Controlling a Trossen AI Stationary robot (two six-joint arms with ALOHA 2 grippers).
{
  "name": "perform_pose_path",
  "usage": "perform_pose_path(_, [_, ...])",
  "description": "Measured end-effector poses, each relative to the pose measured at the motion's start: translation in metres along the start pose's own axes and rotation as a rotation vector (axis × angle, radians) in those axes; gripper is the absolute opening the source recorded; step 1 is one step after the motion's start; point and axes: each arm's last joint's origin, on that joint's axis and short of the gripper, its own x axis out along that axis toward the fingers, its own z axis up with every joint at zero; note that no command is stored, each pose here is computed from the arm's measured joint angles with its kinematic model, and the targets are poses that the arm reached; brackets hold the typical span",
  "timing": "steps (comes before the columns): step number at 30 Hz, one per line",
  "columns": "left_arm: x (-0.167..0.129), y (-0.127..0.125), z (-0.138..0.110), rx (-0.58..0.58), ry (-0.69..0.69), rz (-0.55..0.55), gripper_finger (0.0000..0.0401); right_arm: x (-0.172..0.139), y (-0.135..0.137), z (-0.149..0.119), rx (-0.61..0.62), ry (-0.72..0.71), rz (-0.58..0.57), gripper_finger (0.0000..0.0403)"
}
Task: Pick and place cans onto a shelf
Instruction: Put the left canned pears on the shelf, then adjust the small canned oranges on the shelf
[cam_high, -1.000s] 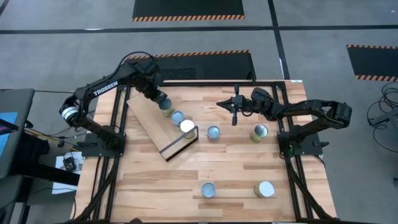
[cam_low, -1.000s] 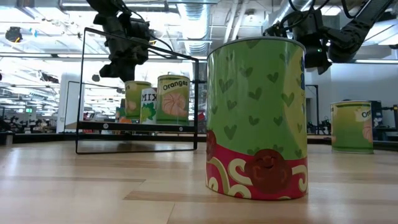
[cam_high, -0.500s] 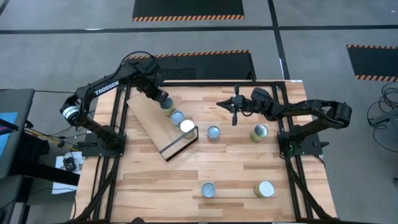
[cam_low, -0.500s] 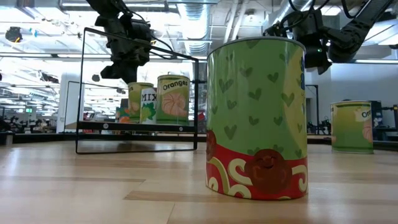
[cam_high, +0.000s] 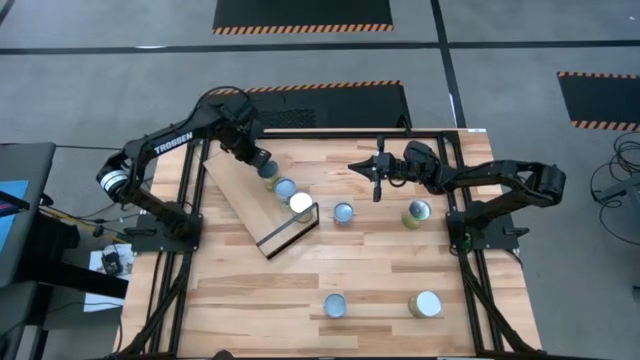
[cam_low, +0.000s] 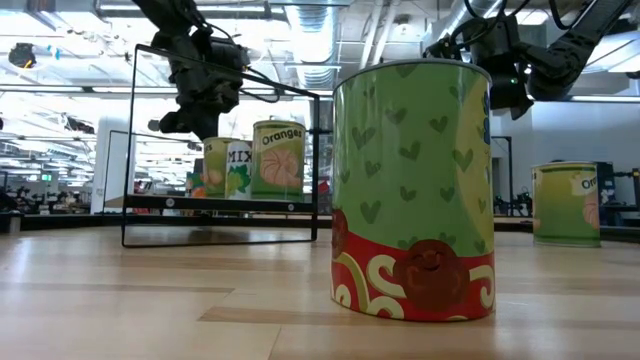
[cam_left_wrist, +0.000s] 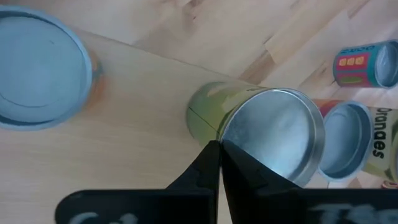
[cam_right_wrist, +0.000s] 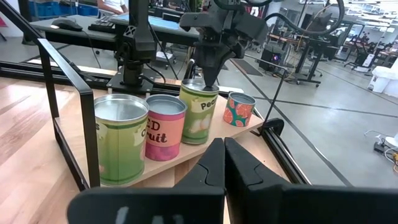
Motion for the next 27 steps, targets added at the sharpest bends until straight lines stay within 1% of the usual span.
perform_pose_path(7, [0.0,-0.001,0.002,-0.012,-0.019,-0.016,0.0007,0.0,0.0,0.0,0.0,0.0,0.0,0.0012])
perform_pose_path(16, [-0.003,-0.002,0.003,-0.011,-0.021,-0.017,0.0053,0.0,0.0,0.0,0.0,0.0,0.0,0.0012])
perform_pose_path(19, [-0.014,-0.006,0.007,0.026,-0.041,-0.021,0.0067,0.0,0.0,0.0,0.0,0.0,0.0,0.0012])
perform_pose_path(21, [-0.024,-0.011,0.011,0.074,-0.066,-0.021,0.0074,0.0,0.0,0.0,0.0,0.0,0.0,0.0012])
perform_pose_path(24, [-0.039,-0.015,0.017,0.154,-0.111,0.021,0.0077,0.0,0.0,0.0,0.0,0.0,0.0,0.0012])
perform_pose_path(27, [-0.04,-0.009,0.014,0.189,-0.087,0.142,0.0061,0.0,0.0,0.0,0.0,0.001,0.0,0.0012])
